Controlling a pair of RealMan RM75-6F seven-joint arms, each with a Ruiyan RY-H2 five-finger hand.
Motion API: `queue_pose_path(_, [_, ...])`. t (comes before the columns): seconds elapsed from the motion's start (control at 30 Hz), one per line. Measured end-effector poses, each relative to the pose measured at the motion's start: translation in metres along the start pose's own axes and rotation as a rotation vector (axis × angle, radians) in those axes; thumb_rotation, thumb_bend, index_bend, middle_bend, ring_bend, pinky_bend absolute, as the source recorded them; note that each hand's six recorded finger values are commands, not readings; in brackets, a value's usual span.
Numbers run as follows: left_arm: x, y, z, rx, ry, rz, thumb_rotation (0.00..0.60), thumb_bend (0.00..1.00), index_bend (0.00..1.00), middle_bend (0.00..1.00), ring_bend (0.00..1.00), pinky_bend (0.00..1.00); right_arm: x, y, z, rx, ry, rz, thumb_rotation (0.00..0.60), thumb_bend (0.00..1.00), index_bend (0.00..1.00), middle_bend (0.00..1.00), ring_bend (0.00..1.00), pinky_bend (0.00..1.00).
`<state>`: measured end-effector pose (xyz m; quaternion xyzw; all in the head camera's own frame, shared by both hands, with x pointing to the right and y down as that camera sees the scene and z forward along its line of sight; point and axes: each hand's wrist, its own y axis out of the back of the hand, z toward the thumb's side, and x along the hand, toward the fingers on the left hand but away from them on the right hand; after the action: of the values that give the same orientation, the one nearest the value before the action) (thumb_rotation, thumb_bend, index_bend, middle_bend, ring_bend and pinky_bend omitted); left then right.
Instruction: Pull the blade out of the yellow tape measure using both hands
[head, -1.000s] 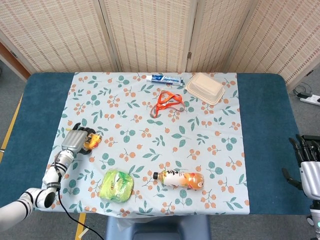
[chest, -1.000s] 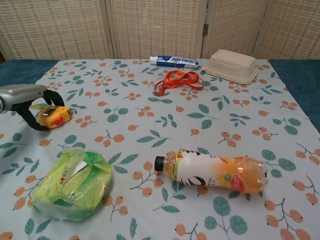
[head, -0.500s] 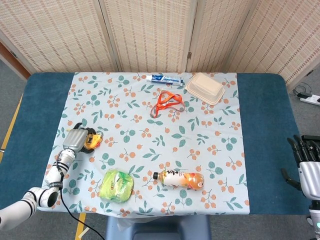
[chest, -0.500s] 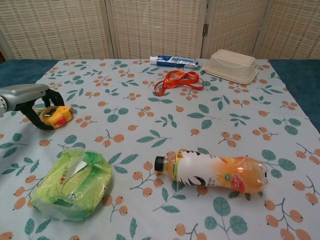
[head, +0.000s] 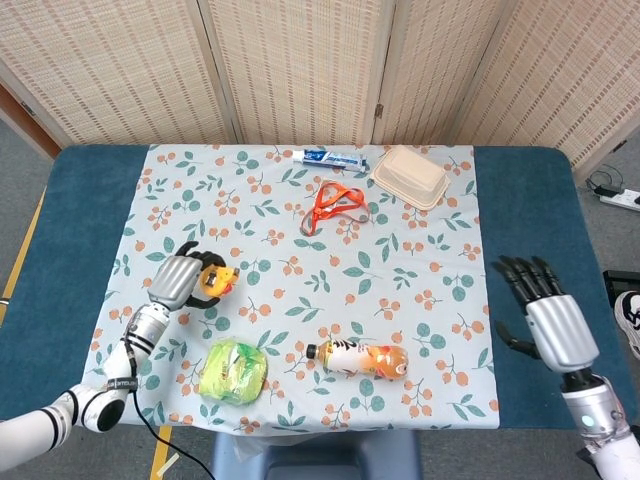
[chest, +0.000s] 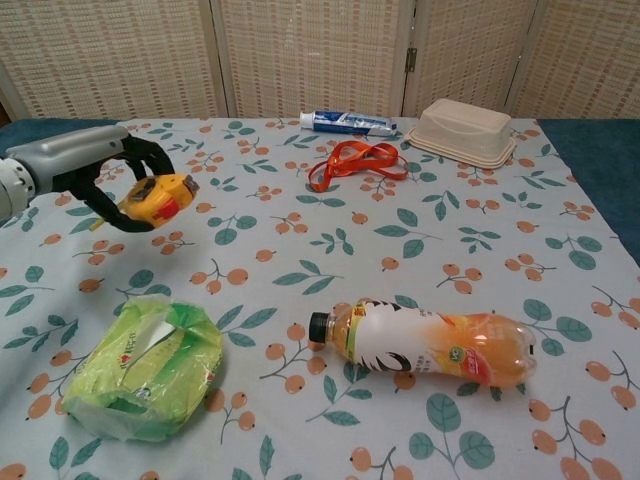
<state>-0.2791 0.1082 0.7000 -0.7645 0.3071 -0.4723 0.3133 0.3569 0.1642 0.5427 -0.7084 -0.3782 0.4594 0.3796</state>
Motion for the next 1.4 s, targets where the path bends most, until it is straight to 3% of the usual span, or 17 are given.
queue_pose_path(0.37, [-0.005, 0.028, 0.091, -0.056, -0.159, 0.042, 0.600, 0.37, 0.57, 0.57, 0.46, 0.16, -0.056, -0.025, 0.091, -0.129, 0.216, 0.127, 0.600, 0.37, 0.40, 0.04, 0.00, 0.00])
queue_pose_path(0.8, [-0.005, 0.030, 0.147, -0.039, -0.240, 0.066, 0.600, 0.37, 0.58, 0.57, 0.47, 0.16, -0.098, -0.054, 0.141, -0.238, 0.217, 0.183, 0.600, 0.37, 0.41, 0.04, 0.00, 0.00])
queue_pose_path(1.4, [-0.001, 0.030, 0.179, -0.012, -0.264, 0.118, 0.600, 0.38, 0.58, 0.57, 0.47, 0.15, -0.124, -0.072, 0.172, -0.275, 0.224, 0.218, 0.600, 0.37, 0.41, 0.04, 0.00, 0.00])
